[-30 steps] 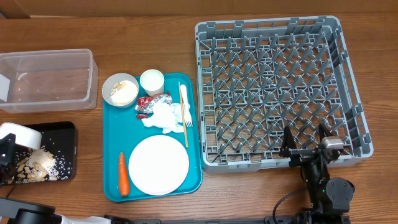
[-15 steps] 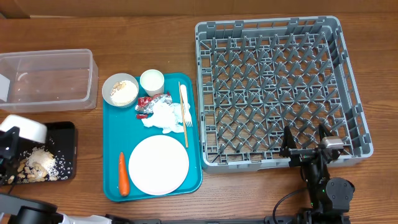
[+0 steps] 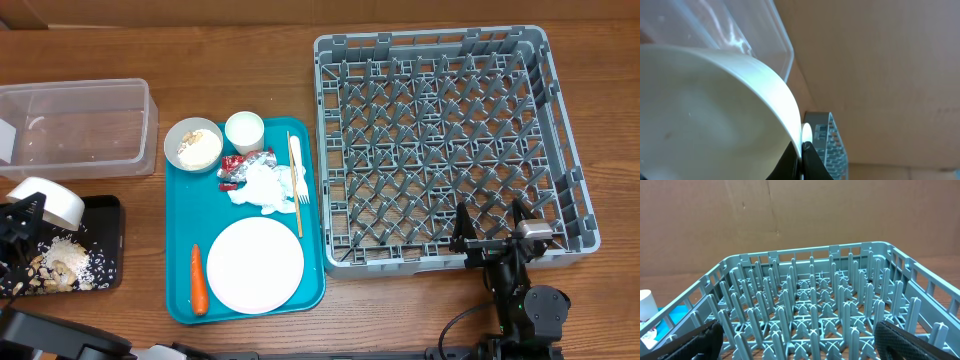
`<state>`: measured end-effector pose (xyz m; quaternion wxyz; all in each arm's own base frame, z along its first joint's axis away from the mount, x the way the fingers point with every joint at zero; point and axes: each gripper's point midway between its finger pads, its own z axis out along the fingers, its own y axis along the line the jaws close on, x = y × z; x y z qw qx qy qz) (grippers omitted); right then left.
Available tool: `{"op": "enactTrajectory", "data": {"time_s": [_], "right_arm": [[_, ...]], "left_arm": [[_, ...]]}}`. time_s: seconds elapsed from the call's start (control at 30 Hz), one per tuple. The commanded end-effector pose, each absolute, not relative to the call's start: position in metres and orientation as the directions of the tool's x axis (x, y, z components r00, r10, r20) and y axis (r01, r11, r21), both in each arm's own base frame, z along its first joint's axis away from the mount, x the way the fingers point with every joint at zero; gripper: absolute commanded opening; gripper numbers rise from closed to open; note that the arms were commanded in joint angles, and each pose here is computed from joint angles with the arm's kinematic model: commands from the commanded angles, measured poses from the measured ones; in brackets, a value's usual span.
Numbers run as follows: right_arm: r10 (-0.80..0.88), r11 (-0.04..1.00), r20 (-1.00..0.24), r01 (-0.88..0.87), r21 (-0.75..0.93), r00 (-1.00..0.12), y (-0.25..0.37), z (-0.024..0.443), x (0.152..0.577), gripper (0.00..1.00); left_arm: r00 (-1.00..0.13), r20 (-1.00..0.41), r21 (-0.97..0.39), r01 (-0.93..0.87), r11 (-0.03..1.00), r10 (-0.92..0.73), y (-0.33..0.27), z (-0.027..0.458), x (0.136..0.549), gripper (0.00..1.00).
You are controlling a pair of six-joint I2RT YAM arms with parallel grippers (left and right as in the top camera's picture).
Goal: Sort waste into correct bins and load items into the dishwasher rack
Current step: 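Tilt the bowl with the left gripper to dump shells onto the black tray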
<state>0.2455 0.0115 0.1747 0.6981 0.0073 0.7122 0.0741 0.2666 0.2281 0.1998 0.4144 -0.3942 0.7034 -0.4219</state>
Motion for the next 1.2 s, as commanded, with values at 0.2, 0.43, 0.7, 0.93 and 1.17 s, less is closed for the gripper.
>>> {"op": "enactTrajectory", "data": {"time_s": [0.2,0.43,0.7,0.93,1.17], "right_arm": [[0.107,0.991,-0.994,-0.077,0.108,-0.021,0.008,0.173,0.246,1.0],[0.107,0.991,-0.994,-0.077,0.108,-0.021,0.008,0.173,0.246,1.0],[0.107,0.991,-0.994,-0.077,0.108,-0.021,0.008,0.173,0.246,1.0],[0.107,0.991,-0.994,-0.077,0.108,-0.021,0.008,0.173,0.246,1.0],[0.107,0.991,-0.994,-0.077,0.108,-0.021,0.008,0.173,0.246,1.0]], "left_arm": [[-0.31,-0.383,-0.923,0.14,0.357,-0.87,0.219,0.256,0.261,0.04],[-0.291,-0.297,-0.939,-0.084,0.334,-0.909,0.238,0.224,0.254,0.04],[-0.257,-0.188,-0.913,-0.31,0.265,-0.948,0.249,0.189,0.238,0.04],[-0.37,-0.24,-0.906,-0.247,0.344,-0.897,0.221,0.197,0.265,0.04],[-0.481,-0.282,-0.829,-0.312,0.463,-0.83,0.192,0.224,0.283,0.04]]}}
